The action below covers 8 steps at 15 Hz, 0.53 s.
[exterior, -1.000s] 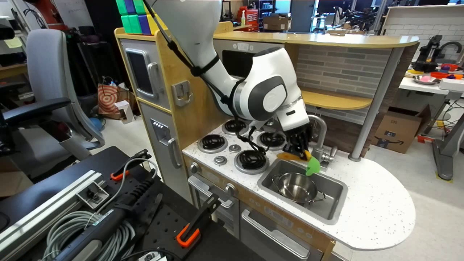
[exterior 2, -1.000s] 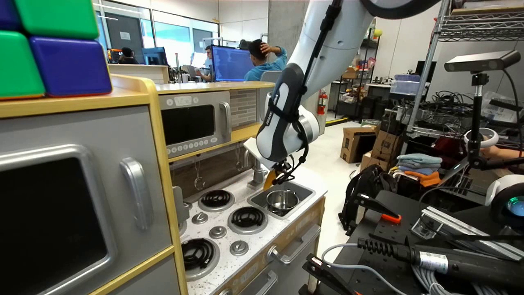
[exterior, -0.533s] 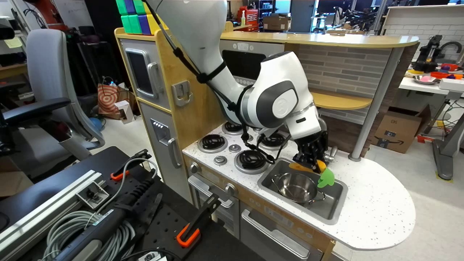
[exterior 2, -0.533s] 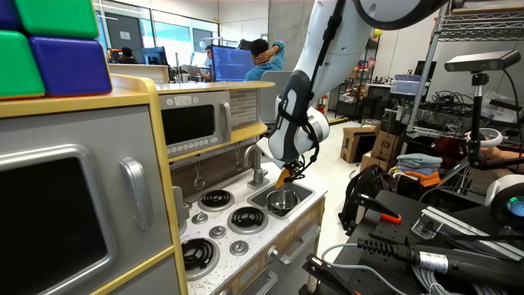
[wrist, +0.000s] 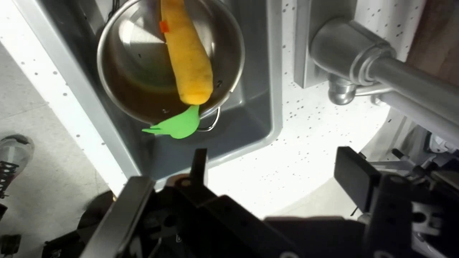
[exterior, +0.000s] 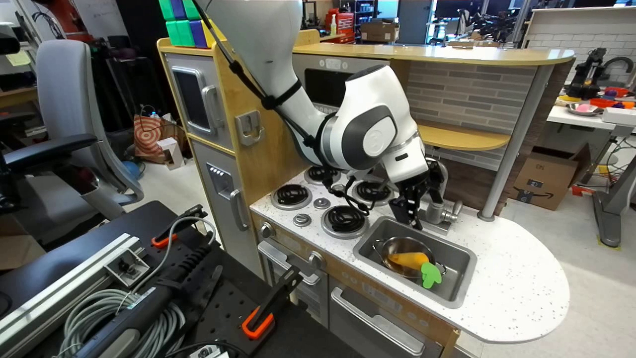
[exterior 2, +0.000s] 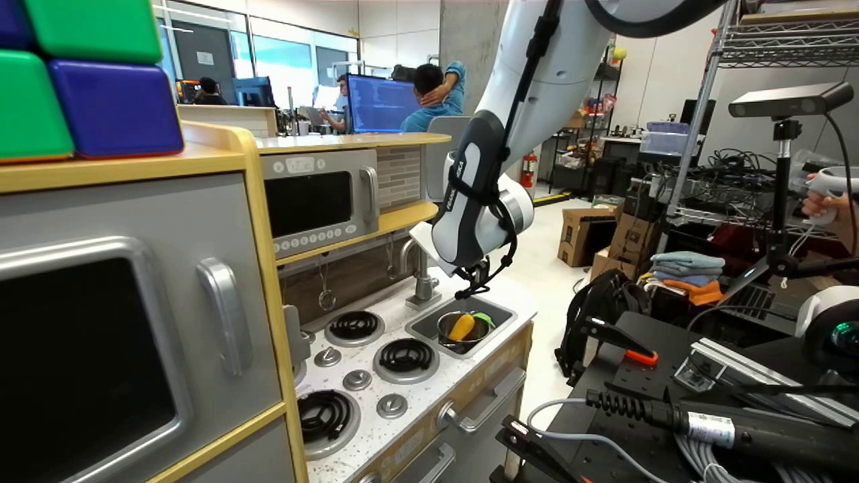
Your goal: Put the carrot plush toy in the pot
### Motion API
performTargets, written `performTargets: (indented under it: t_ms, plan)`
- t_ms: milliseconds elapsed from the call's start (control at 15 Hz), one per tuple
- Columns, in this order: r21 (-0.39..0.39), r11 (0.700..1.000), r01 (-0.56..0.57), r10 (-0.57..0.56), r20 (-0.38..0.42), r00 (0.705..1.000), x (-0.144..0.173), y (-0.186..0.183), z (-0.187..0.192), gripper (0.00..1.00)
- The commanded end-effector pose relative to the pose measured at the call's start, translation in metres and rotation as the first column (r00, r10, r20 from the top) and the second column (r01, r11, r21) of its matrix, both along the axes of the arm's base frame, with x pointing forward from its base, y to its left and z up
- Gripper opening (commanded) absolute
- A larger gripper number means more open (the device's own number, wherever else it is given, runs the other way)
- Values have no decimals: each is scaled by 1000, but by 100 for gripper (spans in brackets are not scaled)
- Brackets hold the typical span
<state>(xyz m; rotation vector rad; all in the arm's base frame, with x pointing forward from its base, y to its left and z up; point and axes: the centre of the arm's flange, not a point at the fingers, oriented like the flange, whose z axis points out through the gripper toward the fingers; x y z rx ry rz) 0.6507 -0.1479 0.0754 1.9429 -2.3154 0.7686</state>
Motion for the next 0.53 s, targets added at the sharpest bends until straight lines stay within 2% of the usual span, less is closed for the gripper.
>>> performTargets:
  t_ms: [0, 133, 267, 333, 467]
  plan:
    - [41, 997, -59, 53, 117, 992, -25, 14, 52, 100]
    - [42, 995, -94, 86, 170, 982, -32, 20, 72, 100]
    - [77, 985, -155, 140, 170, 975, -38, 27, 87, 100]
    - [24, 994, -108, 103, 156, 982, -13, 25, 61, 100]
    - [33, 993, -114, 108, 158, 982, -14, 26, 68, 100]
